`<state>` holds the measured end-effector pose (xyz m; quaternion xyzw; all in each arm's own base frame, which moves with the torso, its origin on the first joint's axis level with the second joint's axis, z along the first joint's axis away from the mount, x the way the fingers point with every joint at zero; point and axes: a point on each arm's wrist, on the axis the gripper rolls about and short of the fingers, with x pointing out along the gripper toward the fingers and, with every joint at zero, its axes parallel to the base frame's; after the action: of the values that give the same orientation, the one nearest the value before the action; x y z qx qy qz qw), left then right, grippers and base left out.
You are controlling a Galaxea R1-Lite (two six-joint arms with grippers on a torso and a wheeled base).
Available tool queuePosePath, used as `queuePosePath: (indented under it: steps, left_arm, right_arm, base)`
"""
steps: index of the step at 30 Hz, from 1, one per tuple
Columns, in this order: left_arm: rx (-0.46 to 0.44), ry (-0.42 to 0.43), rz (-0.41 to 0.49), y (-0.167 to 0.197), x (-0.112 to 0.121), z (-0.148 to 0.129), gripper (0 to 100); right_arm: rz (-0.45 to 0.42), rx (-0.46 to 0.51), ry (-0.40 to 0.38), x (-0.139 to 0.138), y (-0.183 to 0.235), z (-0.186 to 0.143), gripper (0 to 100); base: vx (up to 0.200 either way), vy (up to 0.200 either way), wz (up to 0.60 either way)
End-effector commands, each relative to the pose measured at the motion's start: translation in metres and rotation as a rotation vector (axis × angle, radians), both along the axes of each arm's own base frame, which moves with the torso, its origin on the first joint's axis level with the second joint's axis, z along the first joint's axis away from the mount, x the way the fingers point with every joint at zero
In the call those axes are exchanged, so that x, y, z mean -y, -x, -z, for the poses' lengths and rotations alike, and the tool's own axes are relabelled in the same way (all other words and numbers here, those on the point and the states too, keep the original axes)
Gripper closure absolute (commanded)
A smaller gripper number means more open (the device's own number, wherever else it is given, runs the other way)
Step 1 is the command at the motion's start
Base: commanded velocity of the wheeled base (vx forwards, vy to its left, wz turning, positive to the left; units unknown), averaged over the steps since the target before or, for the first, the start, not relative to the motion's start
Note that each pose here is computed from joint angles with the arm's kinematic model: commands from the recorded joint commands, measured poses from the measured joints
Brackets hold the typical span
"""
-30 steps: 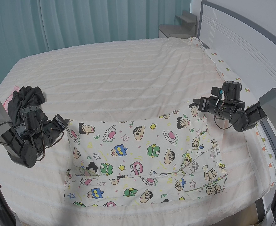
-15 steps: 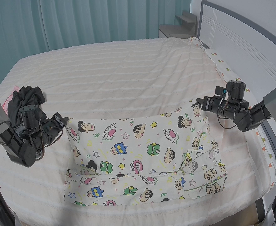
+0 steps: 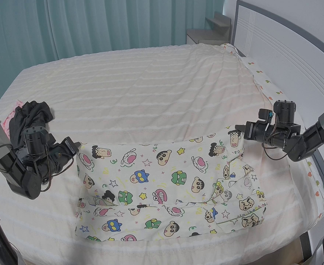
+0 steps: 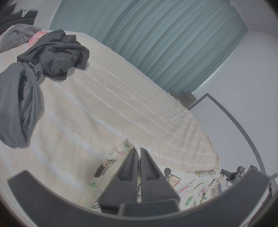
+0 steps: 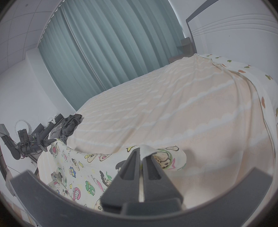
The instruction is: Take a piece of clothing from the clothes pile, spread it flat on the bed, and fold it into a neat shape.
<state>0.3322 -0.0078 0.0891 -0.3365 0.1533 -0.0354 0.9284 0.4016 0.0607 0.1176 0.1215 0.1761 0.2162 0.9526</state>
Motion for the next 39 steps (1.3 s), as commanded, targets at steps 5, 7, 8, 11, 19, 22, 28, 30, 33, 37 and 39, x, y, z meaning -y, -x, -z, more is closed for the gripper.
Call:
queuePosePath:
  steps: [5, 7, 8, 11, 19, 22, 28, 30, 33, 37, 39]
  left_arm:
    - [-0.020, -0.043, 0.036, 0.007, 0.000, 0.005, 100]
    - [-0.021, -0.040, 0.050, 0.010, 0.001, 0.005, 100]
    - [-0.017, -0.038, 0.056, 0.011, 0.001, 0.003, 100]
    - [-0.016, -0.035, 0.077, 0.014, 0.001, 0.002, 100]
    - [-0.008, -0.029, 0.101, 0.019, 0.001, -0.004, 100]
    - [-0.011, -0.045, 0.136, 0.025, 0.000, -0.004, 100]
    - [-0.043, -0.107, 0.212, 0.039, -0.003, -0.002, 100]
    - [-0.046, -0.103, 0.223, 0.040, -0.004, -0.004, 100]
    - [-0.049, -0.089, 0.255, 0.045, -0.008, -0.007, 100]
    - [-0.052, -0.120, 0.295, 0.052, -0.012, -0.003, 100]
    - [-0.056, -0.130, 0.301, 0.052, -0.013, -0.002, 100]
  right_arm:
    - [-0.016, 0.012, -0.006, 0.002, 0.021, 0.004, 100]
    - [-0.018, 0.008, -0.005, 0.003, 0.026, 0.009, 100]
    - [-0.020, 0.005, -0.005, 0.003, 0.028, 0.010, 100]
    - [-0.024, -0.010, -0.004, 0.004, 0.034, 0.013, 100]
    - [-0.049, -0.050, -0.006, 0.005, 0.049, 0.017, 100]
    - [-0.057, -0.069, 0.008, 0.006, 0.055, 0.023, 100]
    - [-0.070, -0.081, 0.027, 0.008, 0.064, 0.027, 100]
    - [-0.075, -0.083, 0.026, 0.009, 0.067, 0.026, 100]
    - [-0.082, -0.092, 0.025, 0.009, 0.073, 0.026, 100]
    - [-0.100, -0.118, 0.033, 0.010, 0.084, 0.031, 100]
    - [-0.103, -0.121, 0.038, 0.010, 0.085, 0.032, 100]
  base:
    - [0.000, 0.000, 0.00]
    - [0.000, 0.000, 0.00]
    - [0.000, 0.000, 0.00]
    - [0.000, 0.000, 0.00]
    - [0.000, 0.000, 0.00]
    - [0.000, 0.000, 0.00]
    - [0.000, 0.000, 0.00]
    - [0.000, 0.000, 0.00]
    - [0.000, 0.000, 0.00]
    - [0.000, 0.000, 0.00]
    - [0.000, 0.000, 0.00]
